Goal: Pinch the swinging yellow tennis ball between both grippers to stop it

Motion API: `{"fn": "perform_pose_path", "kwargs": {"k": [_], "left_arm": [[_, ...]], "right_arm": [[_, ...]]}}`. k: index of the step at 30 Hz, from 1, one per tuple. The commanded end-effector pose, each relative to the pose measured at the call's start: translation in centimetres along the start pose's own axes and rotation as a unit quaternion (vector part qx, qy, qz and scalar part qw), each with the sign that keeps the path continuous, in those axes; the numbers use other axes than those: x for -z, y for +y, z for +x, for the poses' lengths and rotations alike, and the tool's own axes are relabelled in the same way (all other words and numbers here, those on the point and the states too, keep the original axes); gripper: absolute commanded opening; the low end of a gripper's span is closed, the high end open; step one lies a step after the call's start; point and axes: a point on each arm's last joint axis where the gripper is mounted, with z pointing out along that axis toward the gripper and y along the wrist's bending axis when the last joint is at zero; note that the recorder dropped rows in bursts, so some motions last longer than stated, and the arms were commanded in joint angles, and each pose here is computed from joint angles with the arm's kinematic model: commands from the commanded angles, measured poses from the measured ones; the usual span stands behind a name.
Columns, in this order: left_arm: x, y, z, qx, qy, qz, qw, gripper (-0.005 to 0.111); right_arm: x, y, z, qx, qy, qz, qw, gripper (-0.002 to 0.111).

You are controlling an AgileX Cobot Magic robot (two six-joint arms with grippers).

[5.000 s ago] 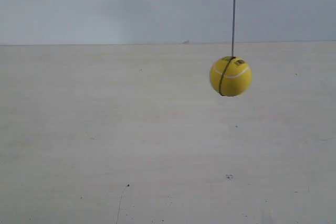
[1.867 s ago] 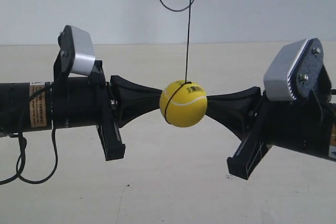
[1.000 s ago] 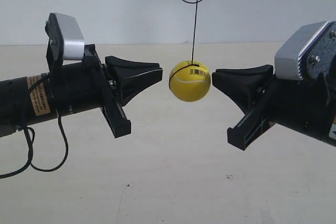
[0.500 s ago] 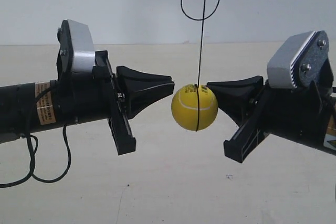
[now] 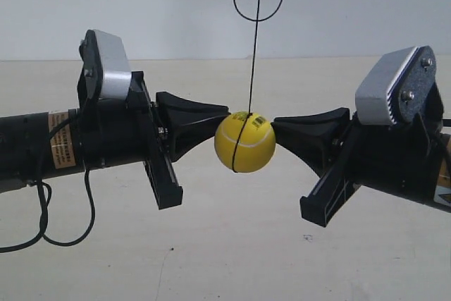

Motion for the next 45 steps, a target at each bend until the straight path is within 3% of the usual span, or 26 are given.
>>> {"fn": "perform_pose_path", "kwargs": {"k": [1, 16, 24, 28, 45], "left_arm": [[0.0, -0.2, 0.1, 0.004, 0.003, 0.003, 1.0, 0.005], [0.4, 0.4, 0.2, -0.005, 0.052, -0.035, 0.998, 0.005], [0.9, 0.1, -0.4, -0.006, 0.049, -0.034, 0.998, 0.005], [0.8, -0.4, -0.5, -0.007, 0.044, -0.008, 0.999, 0.005], [1.4, -0.1, -0.3, -0.014, 0.085, -0.039, 0.995, 0.005]], "right_arm": [[0.0, 0.1, -0.1, 0.004, -0.003, -0.005, 1.0, 0.0], [0.0, 0.0, -0.1, 0.002, 0.0, -0.003, 1.0, 0.0], [0.0, 0.0, -0.1, 0.002, 0.0, -0.003, 1.0, 0.0], [0.0, 0.0, -0.1, 0.002, 0.0, -0.003, 1.0, 0.0], [0.0, 0.0, 0.0, 0.003, 0.006, 0.0, 1.0, 0.0]]}}
